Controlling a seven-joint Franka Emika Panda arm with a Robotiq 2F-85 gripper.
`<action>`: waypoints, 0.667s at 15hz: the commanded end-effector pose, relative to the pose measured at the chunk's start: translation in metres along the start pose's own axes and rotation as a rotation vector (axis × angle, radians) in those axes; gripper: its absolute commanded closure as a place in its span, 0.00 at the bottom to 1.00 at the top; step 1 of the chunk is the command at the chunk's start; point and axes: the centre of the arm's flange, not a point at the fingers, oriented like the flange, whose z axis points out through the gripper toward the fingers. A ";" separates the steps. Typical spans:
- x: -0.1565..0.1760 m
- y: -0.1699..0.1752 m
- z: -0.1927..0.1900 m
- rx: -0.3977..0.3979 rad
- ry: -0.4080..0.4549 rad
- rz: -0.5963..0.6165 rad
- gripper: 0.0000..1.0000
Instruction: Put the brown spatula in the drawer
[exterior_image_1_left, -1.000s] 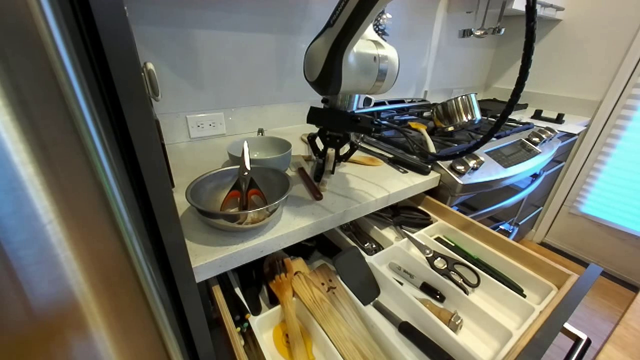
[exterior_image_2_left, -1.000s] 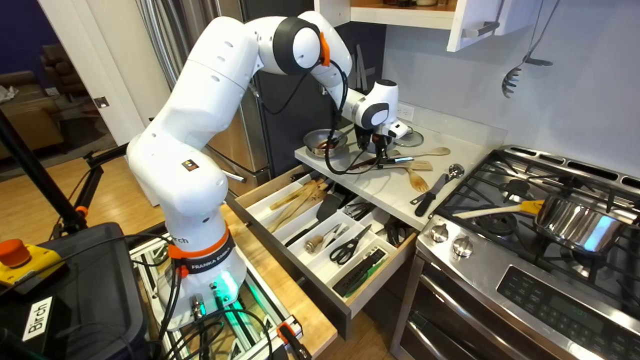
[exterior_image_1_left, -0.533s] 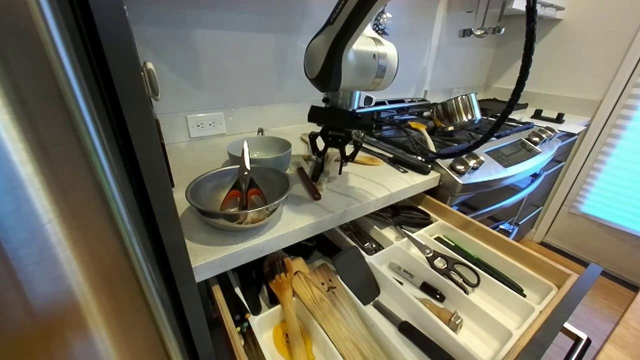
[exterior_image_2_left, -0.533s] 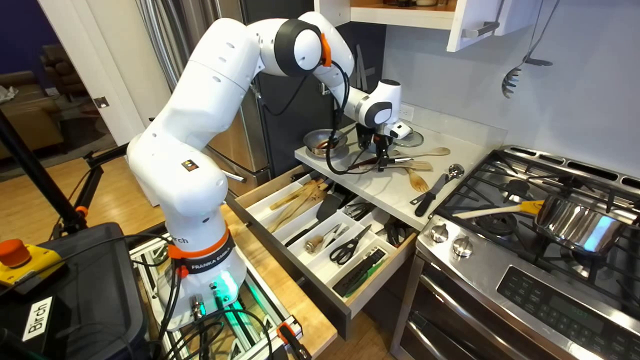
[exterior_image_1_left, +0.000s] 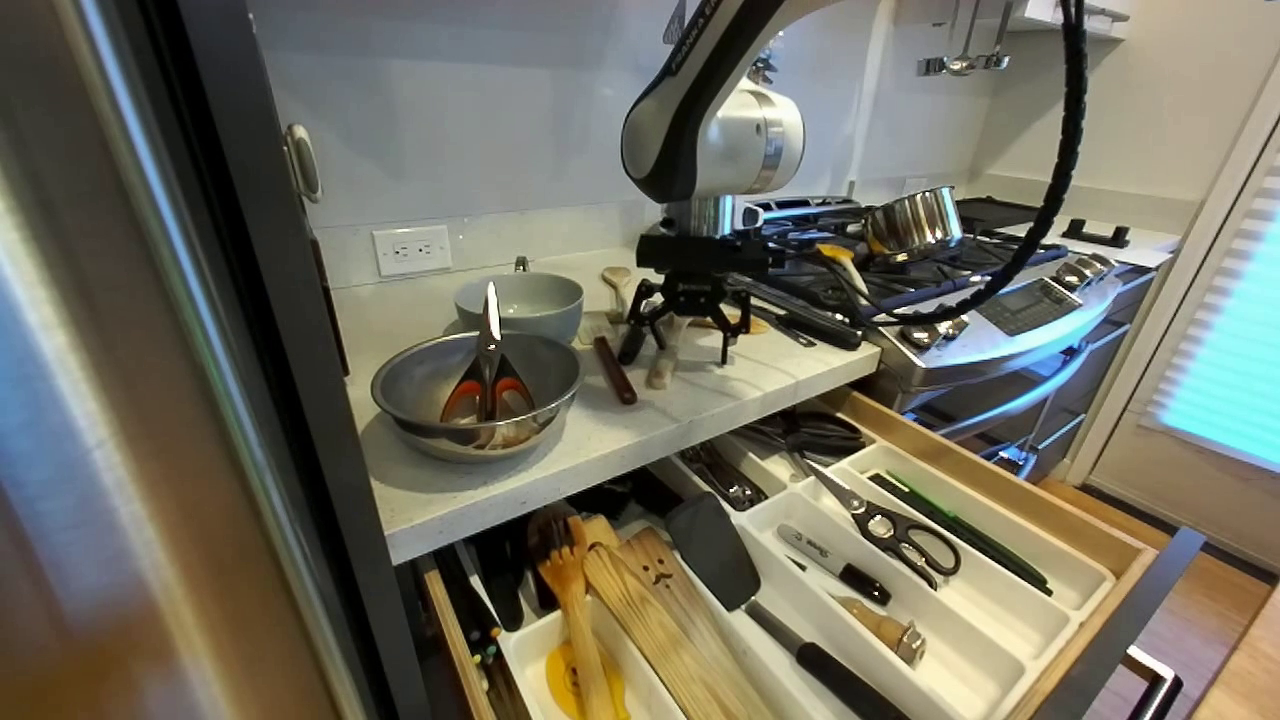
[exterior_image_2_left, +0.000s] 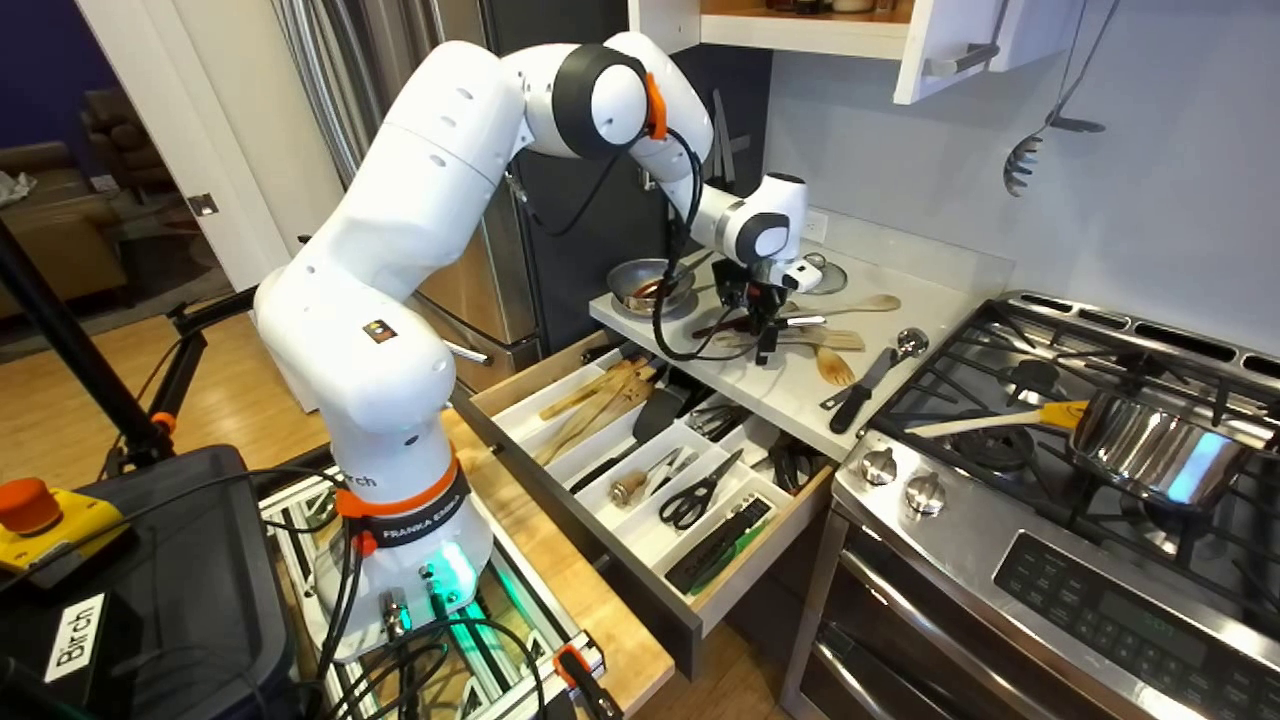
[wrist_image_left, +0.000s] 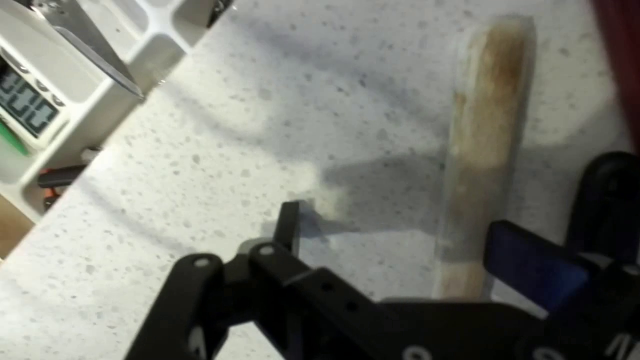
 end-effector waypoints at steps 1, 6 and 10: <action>0.001 0.022 0.016 -0.134 -0.052 0.058 0.01; 0.011 0.021 0.014 -0.063 0.043 0.034 0.05; 0.013 0.005 0.010 0.022 0.154 0.018 0.00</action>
